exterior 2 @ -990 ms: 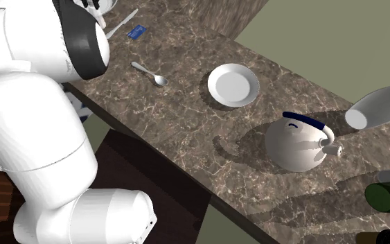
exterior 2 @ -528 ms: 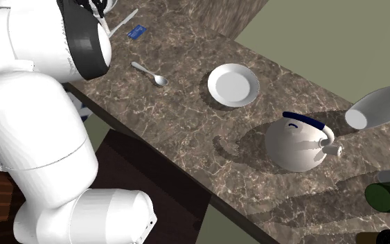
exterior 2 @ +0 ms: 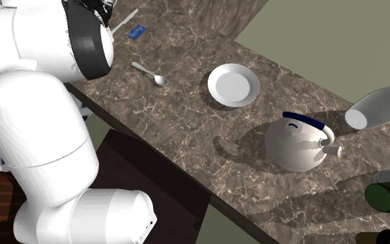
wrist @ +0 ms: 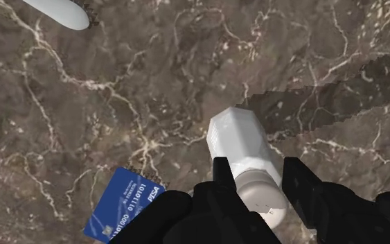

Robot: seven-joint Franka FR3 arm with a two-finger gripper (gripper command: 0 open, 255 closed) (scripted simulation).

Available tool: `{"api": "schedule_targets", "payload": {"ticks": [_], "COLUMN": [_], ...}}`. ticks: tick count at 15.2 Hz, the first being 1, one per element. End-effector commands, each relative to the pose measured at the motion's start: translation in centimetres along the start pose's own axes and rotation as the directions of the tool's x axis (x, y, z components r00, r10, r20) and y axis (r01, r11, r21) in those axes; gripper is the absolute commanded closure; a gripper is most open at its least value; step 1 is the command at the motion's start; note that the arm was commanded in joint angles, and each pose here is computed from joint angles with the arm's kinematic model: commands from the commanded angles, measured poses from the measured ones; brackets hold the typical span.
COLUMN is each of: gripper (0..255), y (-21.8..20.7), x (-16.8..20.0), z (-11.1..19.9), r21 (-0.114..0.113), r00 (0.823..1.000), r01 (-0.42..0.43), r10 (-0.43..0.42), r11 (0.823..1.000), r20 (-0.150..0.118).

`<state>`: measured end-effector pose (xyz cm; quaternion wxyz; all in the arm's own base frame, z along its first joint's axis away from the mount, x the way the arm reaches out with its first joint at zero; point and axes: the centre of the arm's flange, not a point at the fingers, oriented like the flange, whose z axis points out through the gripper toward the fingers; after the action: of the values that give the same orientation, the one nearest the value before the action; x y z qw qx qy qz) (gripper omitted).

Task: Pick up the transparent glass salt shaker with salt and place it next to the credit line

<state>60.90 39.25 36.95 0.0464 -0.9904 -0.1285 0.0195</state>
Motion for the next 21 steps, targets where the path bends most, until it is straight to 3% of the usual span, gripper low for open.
{"api": "schedule_targets", "payload": {"ticks": [1, 8, 9, 14, 18, 21], "gripper": [255, 255, 0, 0, 0, 0], "y": [-0.1, -0.1, -0.1, -0.1, -0.1, -0.1], "x": [0.1, 0.1, 0.1, 0.1, 0.1, 0.1], "z": [0.7, 0.7, 0.7, 0.7, -4.3, -4.3], "r21": [0.0, 0.0, 0.0, 0.0, 0.0, 0.0], "r00": [1.0, 1.0, 1.0, 1.0, 1.0, 1.0], "r01": [0.0, 0.0, 0.0, 0.0, 0.0, 0.0], "r10": [0.0, 0.0, 0.0, 0.0, 0.0, 0.0], "r11": [1.0, 1.0, 1.0, 1.0, 1.0, 1.0], "r20": [-0.001, -0.001, -0.001, -0.001, -0.001, -0.001]}}
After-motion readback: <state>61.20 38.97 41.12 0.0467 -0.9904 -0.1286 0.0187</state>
